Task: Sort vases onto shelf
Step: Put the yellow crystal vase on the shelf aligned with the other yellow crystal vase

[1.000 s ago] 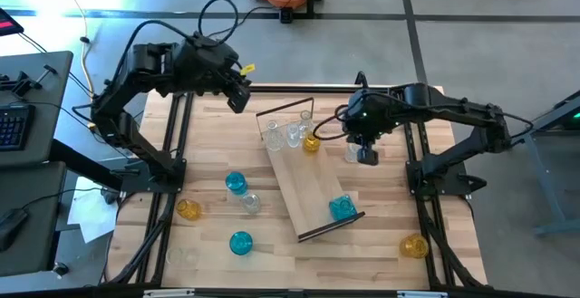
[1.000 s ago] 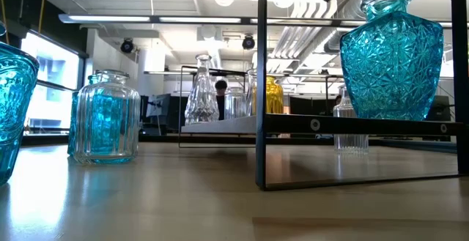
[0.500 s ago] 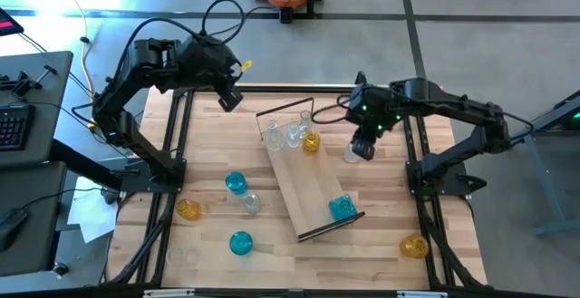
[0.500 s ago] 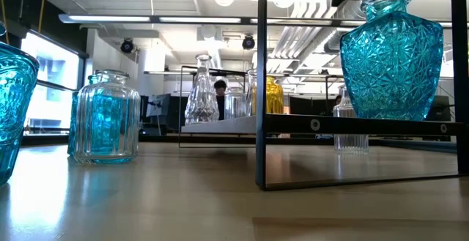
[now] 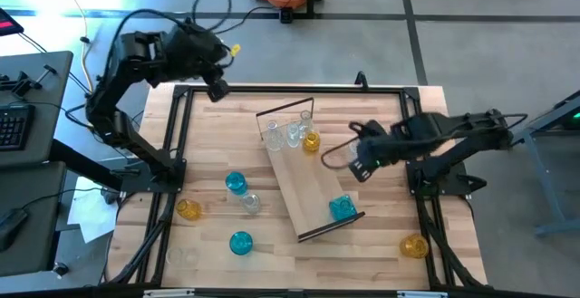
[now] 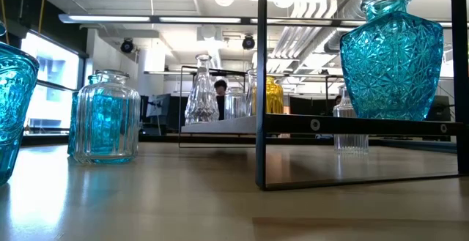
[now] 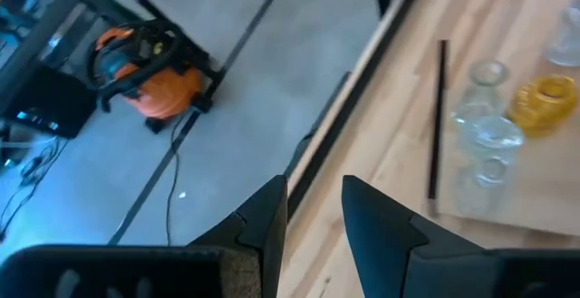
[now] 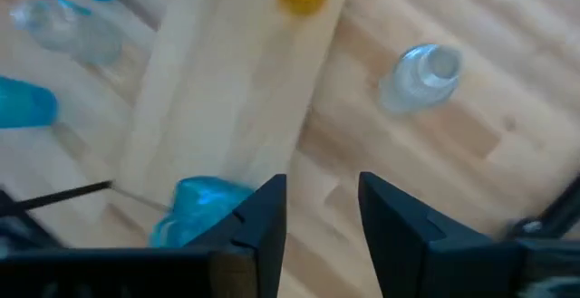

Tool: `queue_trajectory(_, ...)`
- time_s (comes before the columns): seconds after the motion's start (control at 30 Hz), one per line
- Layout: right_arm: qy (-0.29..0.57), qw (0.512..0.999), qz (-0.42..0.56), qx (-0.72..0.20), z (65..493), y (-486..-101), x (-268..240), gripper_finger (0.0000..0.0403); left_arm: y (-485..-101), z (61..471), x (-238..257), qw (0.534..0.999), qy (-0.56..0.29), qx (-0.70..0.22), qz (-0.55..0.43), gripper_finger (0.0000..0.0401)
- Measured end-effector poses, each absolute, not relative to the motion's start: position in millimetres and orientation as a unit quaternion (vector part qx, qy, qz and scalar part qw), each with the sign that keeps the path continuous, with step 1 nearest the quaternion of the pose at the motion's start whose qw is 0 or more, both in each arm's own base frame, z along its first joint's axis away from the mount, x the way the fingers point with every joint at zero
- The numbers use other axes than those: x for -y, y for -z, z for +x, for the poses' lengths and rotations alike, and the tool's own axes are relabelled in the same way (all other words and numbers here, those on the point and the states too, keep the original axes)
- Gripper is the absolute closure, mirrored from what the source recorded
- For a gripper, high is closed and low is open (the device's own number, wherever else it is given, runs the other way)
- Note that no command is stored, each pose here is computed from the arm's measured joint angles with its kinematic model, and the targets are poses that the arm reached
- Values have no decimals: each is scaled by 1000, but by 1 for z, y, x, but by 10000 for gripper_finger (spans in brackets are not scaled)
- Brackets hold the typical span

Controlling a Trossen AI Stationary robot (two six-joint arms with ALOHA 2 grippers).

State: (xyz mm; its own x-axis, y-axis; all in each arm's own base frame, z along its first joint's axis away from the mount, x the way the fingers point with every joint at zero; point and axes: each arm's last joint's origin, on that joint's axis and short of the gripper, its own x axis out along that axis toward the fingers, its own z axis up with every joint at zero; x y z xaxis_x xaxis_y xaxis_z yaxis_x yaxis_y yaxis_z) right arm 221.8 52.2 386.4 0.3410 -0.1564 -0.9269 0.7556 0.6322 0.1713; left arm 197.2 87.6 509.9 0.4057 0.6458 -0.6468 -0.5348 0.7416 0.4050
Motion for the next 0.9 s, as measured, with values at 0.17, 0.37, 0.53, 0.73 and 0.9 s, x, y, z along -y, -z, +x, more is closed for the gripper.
queue_trajectory(0.17, 309, 736, 333, -502, 218, -361, -83, 281, -515, 182, -94, 831, -381, -403, 50, 299)
queue_trajectory(0.37, 279, 699, 363, -550, 211, -304, -124, 281, -516, 176, -101, 824, -399, -400, 39, 299)
queue_trajectory(0.53, 214, 681, 429, -553, 196, -276, -171, 281, -514, 177, -106, 831, -394, -393, 4, 299)
queue_trajectory(0.73, 246, 705, 416, -519, 162, -281, -195, 281, -506, 184, -109, 833, -377, -405, -18, 299)
queue_trajectory(0.9, 275, 685, 408, -537, 147, -294, -196, 281, -496, 189, -111, 825, -372, -423, -34, 299)
